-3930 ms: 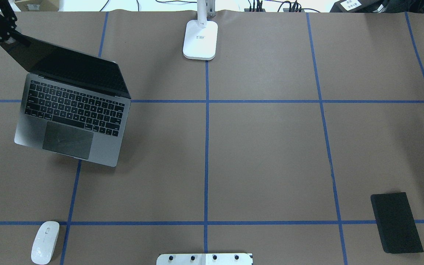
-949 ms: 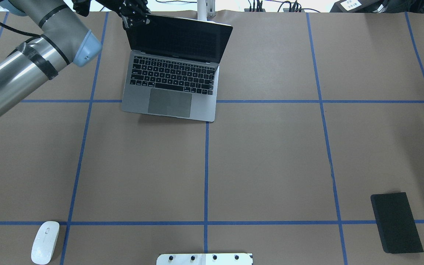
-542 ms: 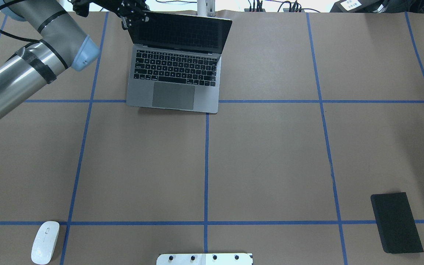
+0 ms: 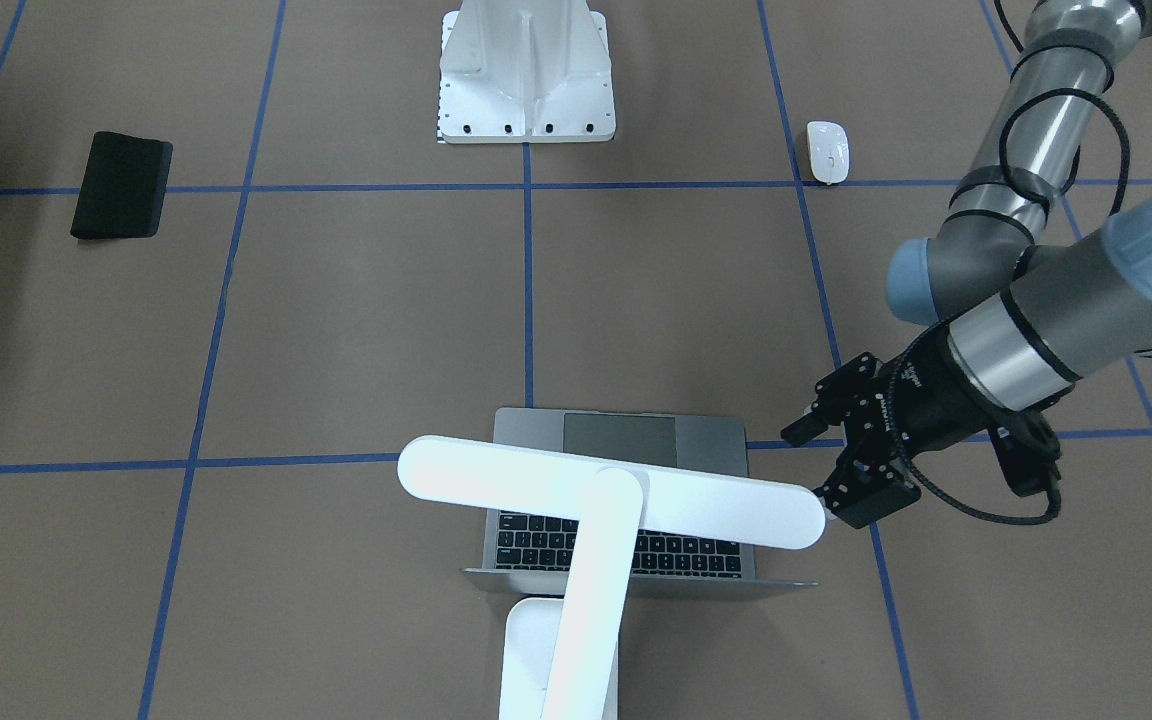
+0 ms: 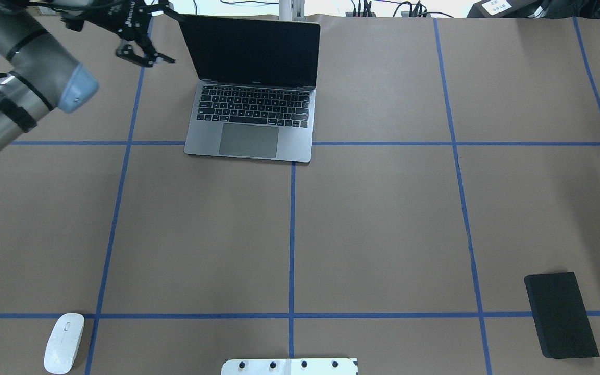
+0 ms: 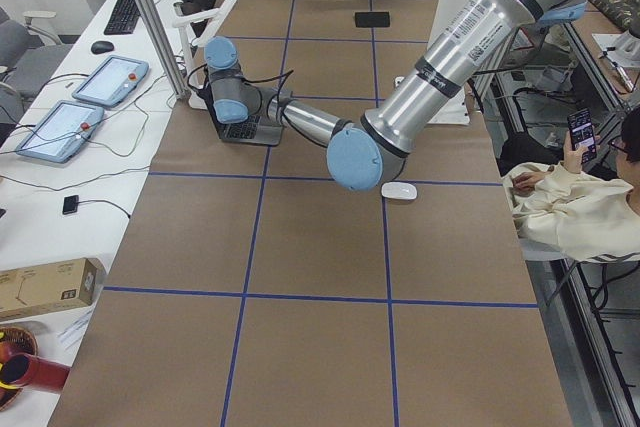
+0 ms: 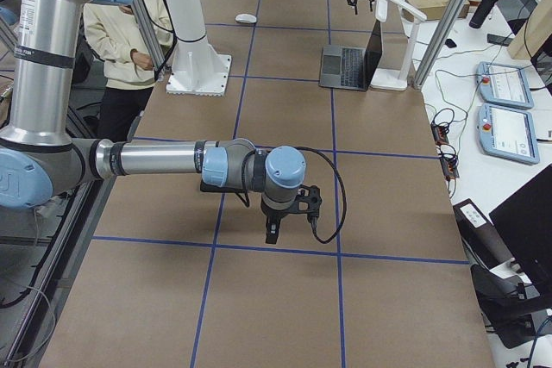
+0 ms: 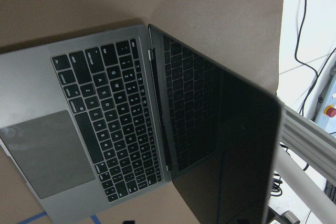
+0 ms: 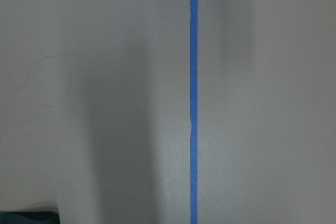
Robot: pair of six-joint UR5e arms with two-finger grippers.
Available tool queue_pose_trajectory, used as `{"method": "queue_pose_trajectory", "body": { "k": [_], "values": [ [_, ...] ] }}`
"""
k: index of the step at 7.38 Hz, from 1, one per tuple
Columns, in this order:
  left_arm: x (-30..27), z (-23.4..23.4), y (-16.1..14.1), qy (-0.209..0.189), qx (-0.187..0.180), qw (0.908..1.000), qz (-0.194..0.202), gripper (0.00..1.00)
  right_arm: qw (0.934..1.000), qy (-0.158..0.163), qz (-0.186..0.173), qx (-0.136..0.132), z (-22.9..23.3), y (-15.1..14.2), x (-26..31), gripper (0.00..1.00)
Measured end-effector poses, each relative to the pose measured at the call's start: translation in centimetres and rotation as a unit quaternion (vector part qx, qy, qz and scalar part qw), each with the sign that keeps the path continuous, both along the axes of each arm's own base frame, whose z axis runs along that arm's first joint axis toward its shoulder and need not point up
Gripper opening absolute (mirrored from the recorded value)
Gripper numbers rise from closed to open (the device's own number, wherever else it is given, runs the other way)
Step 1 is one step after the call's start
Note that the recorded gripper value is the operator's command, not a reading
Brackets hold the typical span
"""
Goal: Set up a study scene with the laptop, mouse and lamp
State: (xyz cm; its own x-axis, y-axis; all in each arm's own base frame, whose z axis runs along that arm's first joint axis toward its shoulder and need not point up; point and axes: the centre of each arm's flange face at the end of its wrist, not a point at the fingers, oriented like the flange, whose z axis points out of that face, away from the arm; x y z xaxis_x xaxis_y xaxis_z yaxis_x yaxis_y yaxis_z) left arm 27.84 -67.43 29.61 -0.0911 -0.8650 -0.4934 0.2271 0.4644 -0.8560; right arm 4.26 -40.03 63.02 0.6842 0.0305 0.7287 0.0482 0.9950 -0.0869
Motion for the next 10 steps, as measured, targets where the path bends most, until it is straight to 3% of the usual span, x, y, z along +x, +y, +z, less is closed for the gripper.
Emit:
{"method": "queue_pose_trajectory", "body": {
  "k": [2,4,6,7,8,10],
  "values": [
    [-8.9,4.4,0.1,-0.008,0.073,0.9966,0.04,1.0,1.0,0.0,0.0,0.005,-0.4,0.2,0.0,1.0],
    [-16.3,7.3,0.2,-0.016,0.149,0.9876,0.047,1.0,1.0,-0.004,-0.001,0.001,-0.3,0.1,-0.1,1.0],
    [-19.5,10.4,1.5,-0.031,0.222,0.9731,0.054,1.0,0.9995,-0.024,-0.008,-0.018,1.0,0.1,-1.2,1.0],
    [-21.3,14.6,3.6,-0.044,0.259,0.963,0.06,1.0,0.9991,-0.029,-0.014,-0.028,1.6,0.3,-1.8,1.0],
    [-22.9,19.2,5.9,-0.059,0.285,0.9544,0.065,1.0,0.9988,-0.028,-0.018,-0.035,2.0,0.3,-2.1,1.0],
    [-27.6,25.2,9.1,-0.084,0.298,0.9499,0.046,1.0,0.9988,-0.016,-0.022,-0.041,2.7,0.4,-2.3,1.0]
  ]
}}
